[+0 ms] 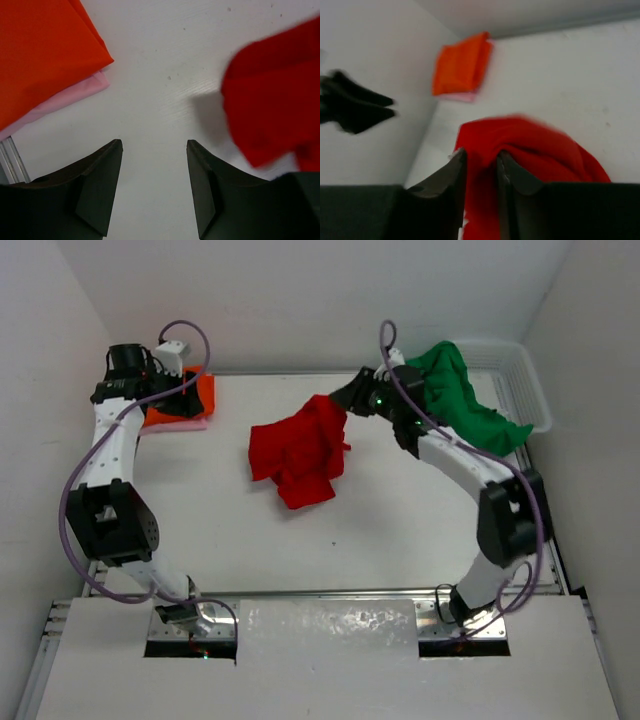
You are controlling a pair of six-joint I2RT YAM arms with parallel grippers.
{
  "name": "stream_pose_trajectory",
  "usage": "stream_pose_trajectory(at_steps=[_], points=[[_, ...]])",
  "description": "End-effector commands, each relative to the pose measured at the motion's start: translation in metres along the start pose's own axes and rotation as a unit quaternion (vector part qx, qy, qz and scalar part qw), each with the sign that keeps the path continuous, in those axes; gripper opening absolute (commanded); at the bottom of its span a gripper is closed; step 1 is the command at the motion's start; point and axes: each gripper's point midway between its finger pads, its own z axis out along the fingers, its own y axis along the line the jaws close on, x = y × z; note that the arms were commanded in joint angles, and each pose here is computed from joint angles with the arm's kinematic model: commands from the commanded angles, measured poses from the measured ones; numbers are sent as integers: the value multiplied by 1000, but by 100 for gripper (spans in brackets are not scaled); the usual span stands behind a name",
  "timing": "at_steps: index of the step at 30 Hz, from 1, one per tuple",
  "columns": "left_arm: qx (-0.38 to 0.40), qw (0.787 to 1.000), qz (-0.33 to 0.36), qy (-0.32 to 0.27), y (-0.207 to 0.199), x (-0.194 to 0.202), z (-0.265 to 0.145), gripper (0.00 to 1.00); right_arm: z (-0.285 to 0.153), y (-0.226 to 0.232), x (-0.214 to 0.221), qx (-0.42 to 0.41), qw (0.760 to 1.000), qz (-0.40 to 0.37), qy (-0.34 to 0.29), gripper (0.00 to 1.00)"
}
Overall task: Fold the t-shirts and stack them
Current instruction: Move the tshirt to the center of the board, then flatten out the tshirt
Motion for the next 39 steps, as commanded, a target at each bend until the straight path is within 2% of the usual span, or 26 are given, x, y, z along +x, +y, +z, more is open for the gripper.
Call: stream_pose_trajectory(at_steps=[1, 2, 3, 4, 5, 6, 8, 9, 10, 11, 13, 14, 15, 16, 18, 19, 20, 21, 22, 23, 24, 26, 31, 35, 38, 39], points=[[-6, 999, 22, -24, -1, -6, -15, 52, 16, -35, 29, 21, 998, -24, 59, 31], [-3, 999, 25, -21, -2, -4, -13, 52, 36, -65, 47, 57, 992, -25, 110, 44], [0, 1000, 22, -14, -3, 2, -10, 52, 46, -85, 52, 75, 984, -77, 141, 67], [1, 1000, 22, -12, -2, 4, -9, 52, 32, -121, 82, 141, 961, -72, 227, 84], [2, 1000, 21, -8, -3, 6, -7, 52, 54, -116, 38, 161, 960, -114, 198, 97], [1, 1000, 17, -1, -2, 12, -4, 52, 57, -154, 62, 198, 937, -146, 248, 99], [2, 1000, 14, 8, -2, 20, -1, 52, 42, -172, 76, 233, 914, -162, 290, 99], [8, 1000, 10, 19, -4, 31, 3, 52, 32, -158, 69, 226, 918, -173, 278, 99], [12, 1000, 7, 25, -6, 37, 4, 52, 41, -141, 62, 200, 930, -198, 236, 99], [24, 999, 2, 37, -10, 50, 9, 52, 13, -161, 101, 211, 915, -213, 270, 99], [47, 997, 2, 53, -19, 64, 15, 52, 1, -120, 83, 175, 927, -260, 208, 99], [59, 996, 13, 63, -26, 71, 19, 51, -20, -130, 109, 179, 916, -275, 233, 98], [65, 994, 14, 81, -30, 84, 23, 51, -29, -125, 112, 176, 913, -287, 230, 94], [66, 993, 15, 93, -33, 92, 25, 51, -35, -99, 110, 152, 914, -308, 214, 89], [74, 991, 13, 111, -39, 109, 30, 51, -52, -91, 136, 127, 896, -352, 238, 60], [72, 990, 3, 120, -37, 116, 33, 51, -56, -68, 159, 88, 885, -382, 250, 35], [66, 990, -3, 122, -35, 118, 35, 51, -56, -57, 172, 69, 882, -388, 259, 28], [58, 991, -8, 120, -31, 118, 38, 51, -55, -33, 198, 33, 876, -395, 275, 27], [50, 991, -21, 122, -26, 118, 40, 51, -50, -26, 219, 8, 861, -408, 302, 54], [46, 991, -26, 120, -23, 116, 41, 51, -46, -21, 232, 3, 854, -411, 318, 64], [42, 992, -32, 118, -20, 115, 41, 51, -47, -18, 249, 10, 842, -418, 341, 68], [33, 992, -40, 112, -13, 112, 38, 51, -30, -17, 273, 20, 841, -398, 365, 78], [25, 993, -46, 108, -7, 121, 30, 51, -5, -11, 311, 24, 844, -357, 400, 81], [28, 992, -52, 110, -7, 127, 29, 51, -3, -36, 338, 57, 824, -360, 434, 79], [28, 993, -52, 106, -6, 125, 28, 51, -10, -67, 358, 94, 801, -368, 463, 77], [28, 993, -52, 104, -6, 124, 28, 51, -19, -84, 374, 109, 783, -368, 489, 76]])
